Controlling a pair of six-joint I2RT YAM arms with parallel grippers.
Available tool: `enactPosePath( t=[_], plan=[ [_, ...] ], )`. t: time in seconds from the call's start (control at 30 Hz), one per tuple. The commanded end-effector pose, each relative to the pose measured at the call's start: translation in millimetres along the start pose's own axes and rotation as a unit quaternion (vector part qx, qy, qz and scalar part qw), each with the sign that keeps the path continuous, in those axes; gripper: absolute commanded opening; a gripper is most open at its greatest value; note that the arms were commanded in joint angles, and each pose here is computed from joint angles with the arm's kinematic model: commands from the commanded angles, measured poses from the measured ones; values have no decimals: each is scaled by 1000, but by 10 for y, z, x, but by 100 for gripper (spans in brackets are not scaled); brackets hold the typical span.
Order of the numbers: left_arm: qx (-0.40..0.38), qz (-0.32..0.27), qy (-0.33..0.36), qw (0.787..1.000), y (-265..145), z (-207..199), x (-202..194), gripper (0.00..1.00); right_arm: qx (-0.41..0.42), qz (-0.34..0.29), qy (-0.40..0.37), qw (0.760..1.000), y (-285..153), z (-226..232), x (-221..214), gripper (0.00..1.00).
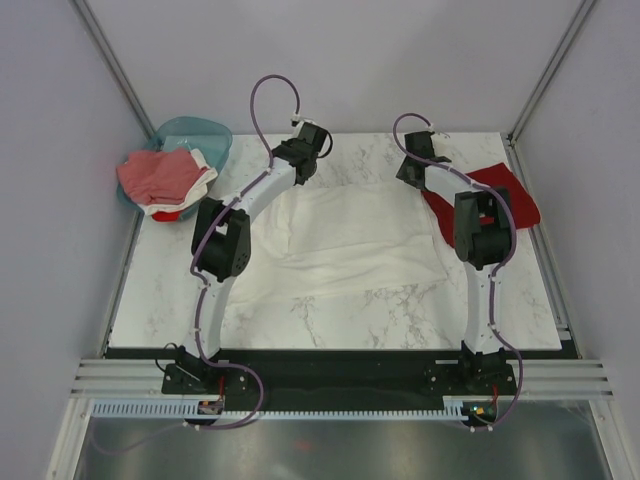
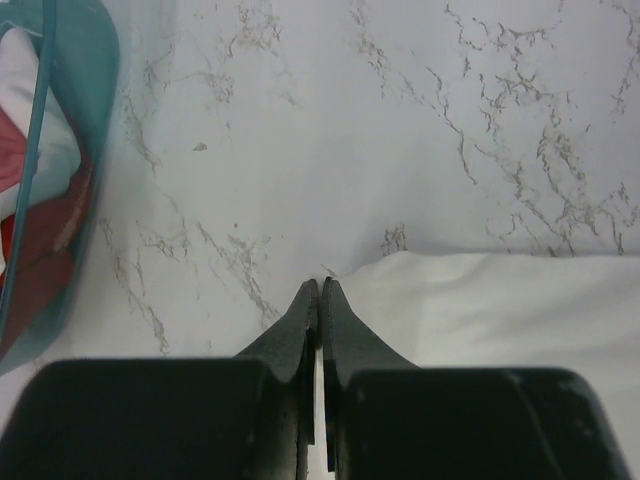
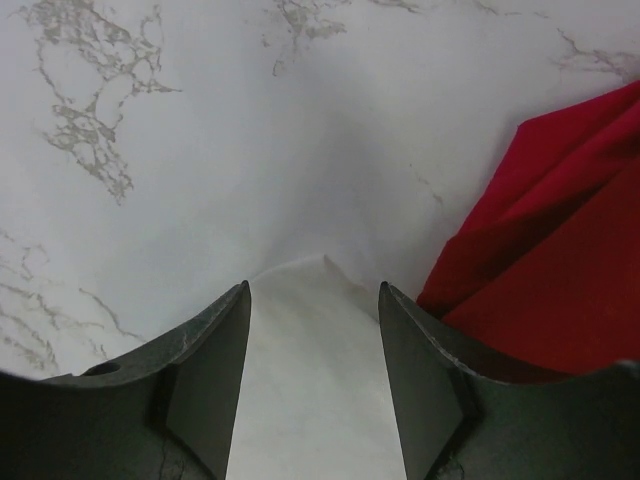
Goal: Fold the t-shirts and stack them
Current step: Fold the tshirt
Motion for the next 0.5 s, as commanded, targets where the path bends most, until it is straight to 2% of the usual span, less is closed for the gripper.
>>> enactPosePath(
  t=[0.0,0.13,0.3,0.37,0.47],
  plan=[
    [26,-22,29,999,145,-11,68,2,-22,-12,-7,1000,67,-9,129,62],
    [35,-18,43,998,253,11,36,2,-26,-13,-8,1000,141,3,148,59],
    [42,-13,35,998,338,123,50,2,-16,-8,-5,1000,175,15,143,33],
    [45,-12,30,998,350,169,66,2,-13,-8,-2,1000,157,27,151,17],
    [49,-18,16,999,324,244,132,2,-15,-10,2,1000,151,19,164,3]
  ],
)
Point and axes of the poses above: each gripper's point midway between its finger pads, its own y axis out along the fingers, its own z axis along the line the jaws close on, x = y × z, the point moved 8 cm from there along -y, back along the fingers, and after that the axes turned 12 degrees about -y, right-handed, at the moved point
